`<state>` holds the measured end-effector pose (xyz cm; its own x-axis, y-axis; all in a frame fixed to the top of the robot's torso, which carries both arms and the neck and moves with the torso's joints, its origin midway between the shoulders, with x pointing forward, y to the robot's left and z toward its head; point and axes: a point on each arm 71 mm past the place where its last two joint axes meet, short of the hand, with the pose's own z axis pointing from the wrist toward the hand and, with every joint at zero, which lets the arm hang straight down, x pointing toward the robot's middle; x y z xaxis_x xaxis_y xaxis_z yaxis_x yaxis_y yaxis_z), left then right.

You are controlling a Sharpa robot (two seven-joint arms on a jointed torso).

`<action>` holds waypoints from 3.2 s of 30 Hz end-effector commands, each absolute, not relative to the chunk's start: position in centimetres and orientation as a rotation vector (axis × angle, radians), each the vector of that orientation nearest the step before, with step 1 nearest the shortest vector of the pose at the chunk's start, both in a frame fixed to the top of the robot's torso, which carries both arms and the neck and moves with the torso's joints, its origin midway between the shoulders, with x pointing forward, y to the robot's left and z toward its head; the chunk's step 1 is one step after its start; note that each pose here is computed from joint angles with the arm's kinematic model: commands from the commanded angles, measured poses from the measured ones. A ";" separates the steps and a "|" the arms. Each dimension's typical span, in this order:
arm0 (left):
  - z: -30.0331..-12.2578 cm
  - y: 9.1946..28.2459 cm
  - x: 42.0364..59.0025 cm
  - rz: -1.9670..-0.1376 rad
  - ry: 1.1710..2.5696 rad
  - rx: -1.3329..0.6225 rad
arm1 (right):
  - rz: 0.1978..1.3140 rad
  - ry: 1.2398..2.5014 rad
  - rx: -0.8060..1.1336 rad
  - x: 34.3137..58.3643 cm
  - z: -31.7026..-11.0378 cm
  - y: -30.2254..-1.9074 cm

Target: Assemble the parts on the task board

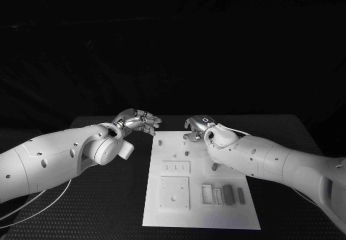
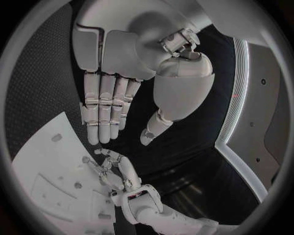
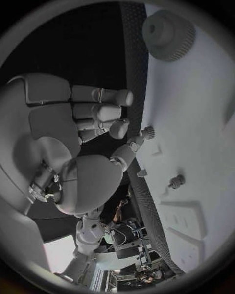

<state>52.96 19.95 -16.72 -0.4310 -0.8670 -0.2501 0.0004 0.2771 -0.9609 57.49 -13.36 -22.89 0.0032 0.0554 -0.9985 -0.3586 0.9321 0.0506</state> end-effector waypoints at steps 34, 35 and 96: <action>-16.6 21.6 53.4 -1.273 1.671 -0.802 | 0.318 1.820 -0.191 57.4 -18.9 -23.2; -16.6 21.6 53.4 -1.273 1.671 -0.802 | 0.311 1.821 -0.194 57.5 -19.2 -23.2; -16.7 21.8 53.4 -1.265 1.681 -0.799 | 0.209 1.814 -0.215 57.7 -23.3 -24.3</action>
